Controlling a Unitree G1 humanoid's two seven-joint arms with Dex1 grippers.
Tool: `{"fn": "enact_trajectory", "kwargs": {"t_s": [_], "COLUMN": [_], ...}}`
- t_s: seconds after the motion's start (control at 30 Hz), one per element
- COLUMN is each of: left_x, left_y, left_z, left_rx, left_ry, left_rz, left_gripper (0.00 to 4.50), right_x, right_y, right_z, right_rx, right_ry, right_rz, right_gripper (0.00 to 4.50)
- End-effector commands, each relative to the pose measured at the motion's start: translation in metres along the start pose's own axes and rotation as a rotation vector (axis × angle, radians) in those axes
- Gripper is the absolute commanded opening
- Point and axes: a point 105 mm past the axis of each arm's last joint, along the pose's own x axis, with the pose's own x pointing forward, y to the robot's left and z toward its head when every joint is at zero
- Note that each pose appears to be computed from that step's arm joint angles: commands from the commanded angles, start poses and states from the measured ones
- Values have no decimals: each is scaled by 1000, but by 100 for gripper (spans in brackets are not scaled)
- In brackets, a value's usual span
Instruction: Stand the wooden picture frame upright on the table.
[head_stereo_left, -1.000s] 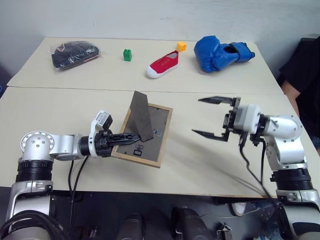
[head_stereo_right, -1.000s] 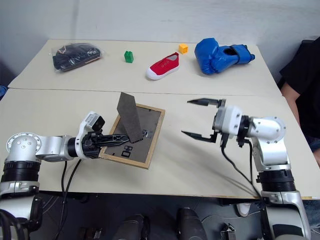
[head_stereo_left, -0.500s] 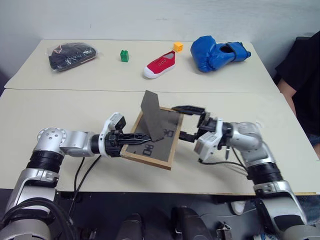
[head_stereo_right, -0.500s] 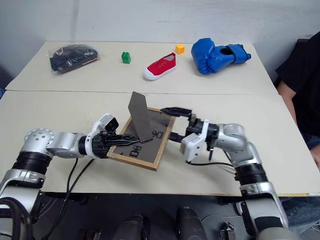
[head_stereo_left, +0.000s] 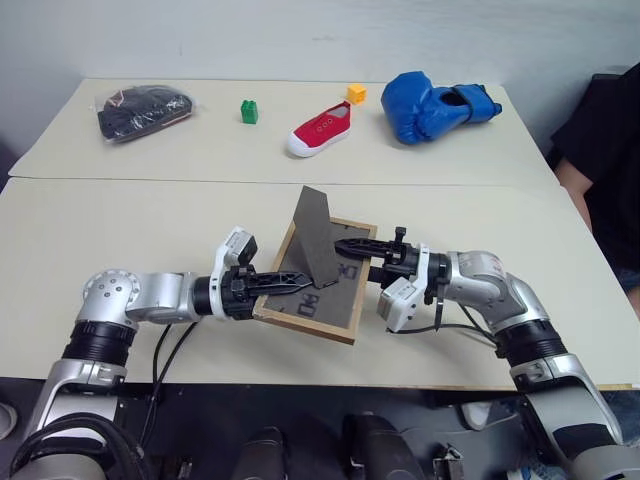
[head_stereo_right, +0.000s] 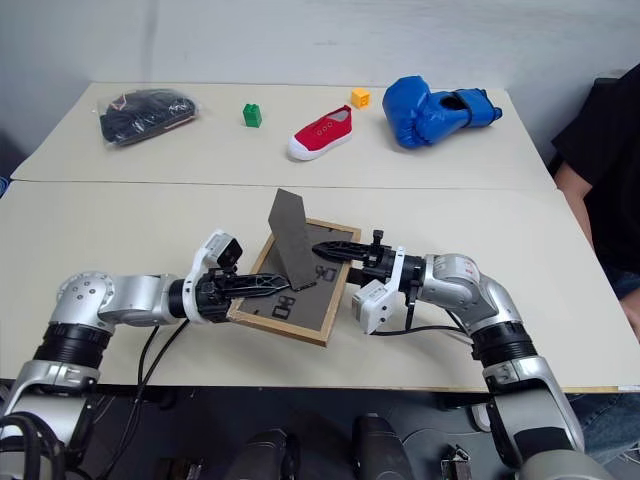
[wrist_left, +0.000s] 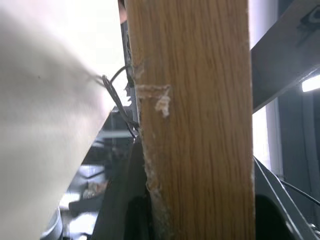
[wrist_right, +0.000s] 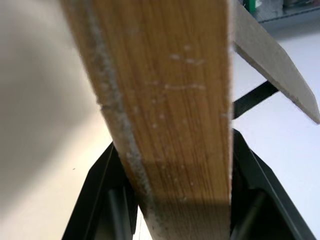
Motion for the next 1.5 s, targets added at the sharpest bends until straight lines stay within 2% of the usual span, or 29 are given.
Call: {"fn": "enact_trajectory", "kwargs": {"t_s": [0.03,0.1,0.17,0.2,0.27,0.3,0.37,0.43,0.53,0.57,0.6,0.7,0.83,1.0,1.13,1.33,1.47,1.5], "left_x": [-38,-52,-70,-79,-96,-102,-110,-111,-103,-100,-98,-91,-84,-76,-73,-73,-74,-75], "left_y": [-36,-39,-36,-38,-45,-47,-32,-17,-13,-12,-10,-4,-3,-3,-4,-5,-4,-4], "left_z": [19,21,16,23,41,44,40,32,24,24,23,18,17,20,19,19,20,20], "left_rx": [181,202,253,318,577,741,990,1127,1264,1302,1321,1356,1380,1405,1404,1402,1405,1403], "left_ry": [-109,-140,-128,-181,-312,-326,-225,-126,-113,-130,-135,-118,-140,-151,-127,-127,-114,-112], "left_rz": [36,84,216,247,283,301,411,459,409,397,392,369,332,310,284,285,292,294], "left_gripper": [279,279,279,279,279,279,296,336,429,448,450,450,450,450,450,450,450,450], "right_x": [-7,-9,-11,-12,-16,-19,-26,-34,-45,-48,-49,-53,-54,-55,-53,-61,-67,-68], "right_y": [-28,-28,-27,-28,-31,-33,-40,-43,-46,-44,-36,-24,-5,18,27,55,62,60], "right_z": [-5,-4,-5,-5,-9,-11,-21,-31,-42,-50,-57,-71,-85,-96,-95,-96,-98,-100], "right_rx": [-12,-16,-6,-2,53,119,342,638,960,1078,1204,1397,1523,1532,1582,1656,1675,1658], "right_ry": [13,9,13,13,33,43,69,62,37,57,89,153,219,261,215,299,345,356], "right_rz": [-132,-139,-144,-150,-186,-214,-309,-379,-434,-458,-451,-479,-473,-447,-459,-419,-413,-431], "right_gripper": [127,127,127,127,127,127,127,127,127,127,127,127,127,127,127,127,127,162]}}
